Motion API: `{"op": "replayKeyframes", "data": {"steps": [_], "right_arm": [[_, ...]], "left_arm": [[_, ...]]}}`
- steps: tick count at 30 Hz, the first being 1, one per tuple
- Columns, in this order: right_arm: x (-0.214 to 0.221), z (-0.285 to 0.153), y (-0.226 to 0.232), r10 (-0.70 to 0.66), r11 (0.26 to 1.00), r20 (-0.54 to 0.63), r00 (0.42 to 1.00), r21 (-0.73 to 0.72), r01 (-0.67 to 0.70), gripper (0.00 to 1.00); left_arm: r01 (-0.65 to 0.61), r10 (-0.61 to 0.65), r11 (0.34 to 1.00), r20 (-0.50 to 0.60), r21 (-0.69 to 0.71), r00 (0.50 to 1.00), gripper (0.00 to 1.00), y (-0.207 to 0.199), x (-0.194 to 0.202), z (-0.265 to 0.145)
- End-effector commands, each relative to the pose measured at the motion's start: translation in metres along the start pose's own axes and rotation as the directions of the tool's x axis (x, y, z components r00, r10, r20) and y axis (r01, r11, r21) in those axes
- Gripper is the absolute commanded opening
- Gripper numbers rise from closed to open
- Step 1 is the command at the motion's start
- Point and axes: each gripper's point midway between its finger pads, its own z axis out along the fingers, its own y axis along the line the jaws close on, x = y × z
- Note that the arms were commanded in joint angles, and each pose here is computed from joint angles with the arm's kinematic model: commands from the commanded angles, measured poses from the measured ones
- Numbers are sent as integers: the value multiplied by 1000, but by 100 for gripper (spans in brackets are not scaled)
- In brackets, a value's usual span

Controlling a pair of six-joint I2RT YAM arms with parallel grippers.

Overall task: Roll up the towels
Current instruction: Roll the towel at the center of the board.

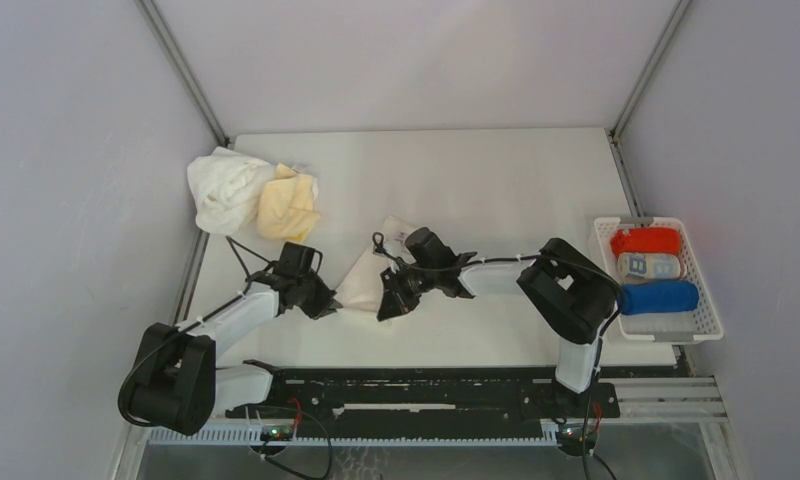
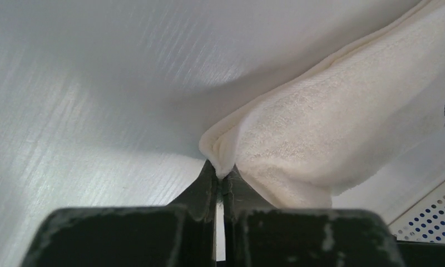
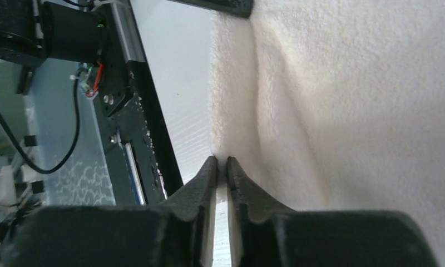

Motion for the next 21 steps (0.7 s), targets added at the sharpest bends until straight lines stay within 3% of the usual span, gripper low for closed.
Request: {"op": "replayKeyframes", "data": {"steps": [1,5,9,14,21], "right_arm": [[-21,-13,24,-211,976,65,975,69,207,17],[-25,-15,31,-390,903,64,919,222,368,45],[-25,-10,36,-545,792,33,838,348,501,60],[-15,6,32,-647,659,-56,760,461,594,67],[8,28,26,-704,546,-190,684,471,693,66]], "left_arm": [[-34,35,999,29,-31,999,0,-7,-12,-11],[-30,31,999,16,-45,999,0,-9,-11,-17],[-26,26,998,1,-59,1000,0,-10,-10,-20],[-18,17,997,-20,-70,1000,0,-10,-7,-22],[-14,10,997,-43,-81,999,0,-12,-6,-20]]}}
